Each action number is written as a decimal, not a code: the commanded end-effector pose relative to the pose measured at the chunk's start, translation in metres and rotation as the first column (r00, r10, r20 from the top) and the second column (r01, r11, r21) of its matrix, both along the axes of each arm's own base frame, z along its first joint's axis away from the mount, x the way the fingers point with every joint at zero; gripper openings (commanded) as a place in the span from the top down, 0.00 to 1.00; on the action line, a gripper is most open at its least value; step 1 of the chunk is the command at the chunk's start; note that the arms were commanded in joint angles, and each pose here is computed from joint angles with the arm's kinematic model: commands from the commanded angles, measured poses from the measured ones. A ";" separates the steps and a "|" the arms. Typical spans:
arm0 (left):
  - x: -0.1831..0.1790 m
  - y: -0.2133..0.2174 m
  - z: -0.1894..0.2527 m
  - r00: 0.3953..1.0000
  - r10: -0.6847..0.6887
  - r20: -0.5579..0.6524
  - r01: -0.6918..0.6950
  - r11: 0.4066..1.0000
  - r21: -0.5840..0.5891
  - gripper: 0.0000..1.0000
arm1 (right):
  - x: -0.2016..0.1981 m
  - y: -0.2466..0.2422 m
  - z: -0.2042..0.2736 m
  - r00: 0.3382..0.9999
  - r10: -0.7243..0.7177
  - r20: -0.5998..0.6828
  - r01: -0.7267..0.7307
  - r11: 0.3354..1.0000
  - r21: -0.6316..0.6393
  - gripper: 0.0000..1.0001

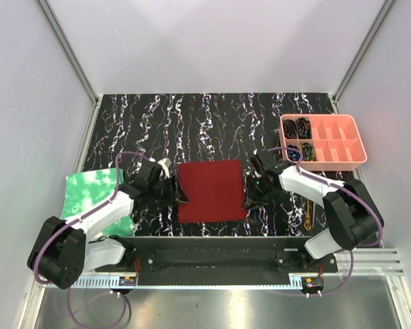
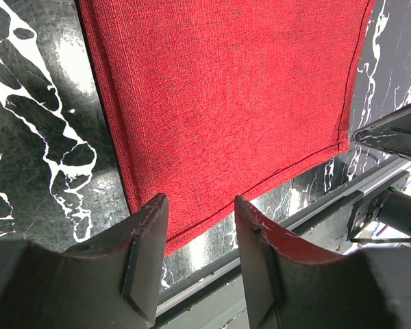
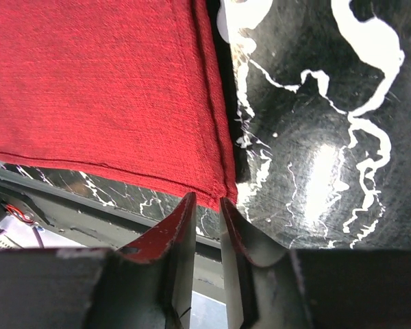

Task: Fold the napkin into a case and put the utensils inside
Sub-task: Smooth out the square-folded napkin at the center of the board, then pick up the top corner of the square-folded napkin from the center of the board.

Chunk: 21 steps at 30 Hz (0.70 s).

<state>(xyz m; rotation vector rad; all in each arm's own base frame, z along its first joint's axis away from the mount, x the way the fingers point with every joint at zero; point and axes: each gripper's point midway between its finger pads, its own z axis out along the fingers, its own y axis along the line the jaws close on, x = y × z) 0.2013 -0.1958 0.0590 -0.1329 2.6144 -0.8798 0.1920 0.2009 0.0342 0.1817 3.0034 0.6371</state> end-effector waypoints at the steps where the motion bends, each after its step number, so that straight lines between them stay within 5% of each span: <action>1: 0.004 0.000 0.002 1.000 0.005 0.028 -0.005 1.000 -0.002 0.54 | 0.007 0.007 0.004 0.999 0.006 0.039 -0.007 1.000 0.030 0.73; 21: 0.000 -0.001 -0.001 1.000 -0.001 0.001 0.001 1.000 -0.004 0.57 | -0.014 0.005 -0.017 0.999 -0.019 -0.032 0.020 0.998 0.057 0.70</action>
